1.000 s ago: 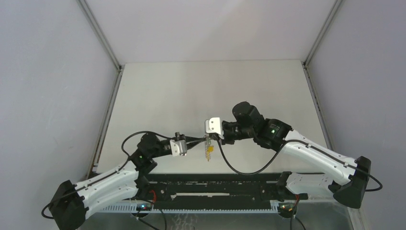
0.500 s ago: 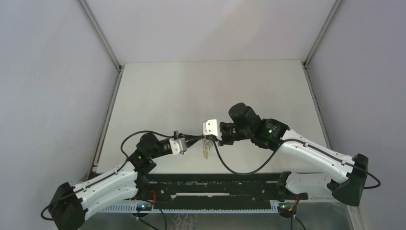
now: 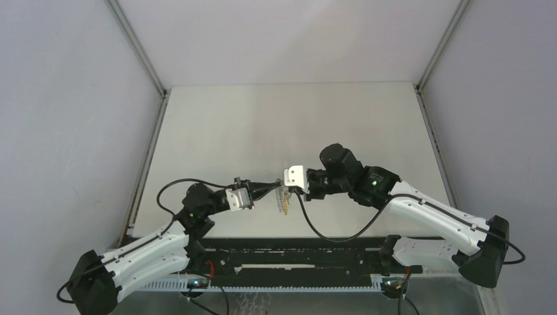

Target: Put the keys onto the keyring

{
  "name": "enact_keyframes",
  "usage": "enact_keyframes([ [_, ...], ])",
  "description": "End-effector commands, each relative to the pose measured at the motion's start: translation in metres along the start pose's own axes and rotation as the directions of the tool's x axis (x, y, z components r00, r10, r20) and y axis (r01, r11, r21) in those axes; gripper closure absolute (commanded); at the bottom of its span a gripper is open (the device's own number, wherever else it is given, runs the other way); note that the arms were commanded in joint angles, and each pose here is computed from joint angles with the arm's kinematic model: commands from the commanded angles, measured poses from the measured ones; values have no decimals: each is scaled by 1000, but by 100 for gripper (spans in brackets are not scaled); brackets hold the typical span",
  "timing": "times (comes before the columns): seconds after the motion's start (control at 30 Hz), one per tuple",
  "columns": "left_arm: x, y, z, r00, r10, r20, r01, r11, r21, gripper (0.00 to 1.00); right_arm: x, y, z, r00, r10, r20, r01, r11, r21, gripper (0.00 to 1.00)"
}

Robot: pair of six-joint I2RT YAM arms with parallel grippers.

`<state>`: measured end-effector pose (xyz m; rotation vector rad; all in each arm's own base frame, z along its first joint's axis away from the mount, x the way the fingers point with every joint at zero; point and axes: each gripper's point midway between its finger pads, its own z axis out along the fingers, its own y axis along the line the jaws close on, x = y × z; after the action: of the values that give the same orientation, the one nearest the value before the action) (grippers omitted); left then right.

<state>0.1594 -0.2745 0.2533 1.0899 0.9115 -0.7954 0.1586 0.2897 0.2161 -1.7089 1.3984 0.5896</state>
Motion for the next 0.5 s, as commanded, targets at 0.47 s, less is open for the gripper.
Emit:
enact_keyframes([
  [0.47, -16, -8, 4, 997, -3, 72, -1, 998, 62, 100, -25, -11, 0, 993, -46, 113, 44, 999, 24, 100],
])
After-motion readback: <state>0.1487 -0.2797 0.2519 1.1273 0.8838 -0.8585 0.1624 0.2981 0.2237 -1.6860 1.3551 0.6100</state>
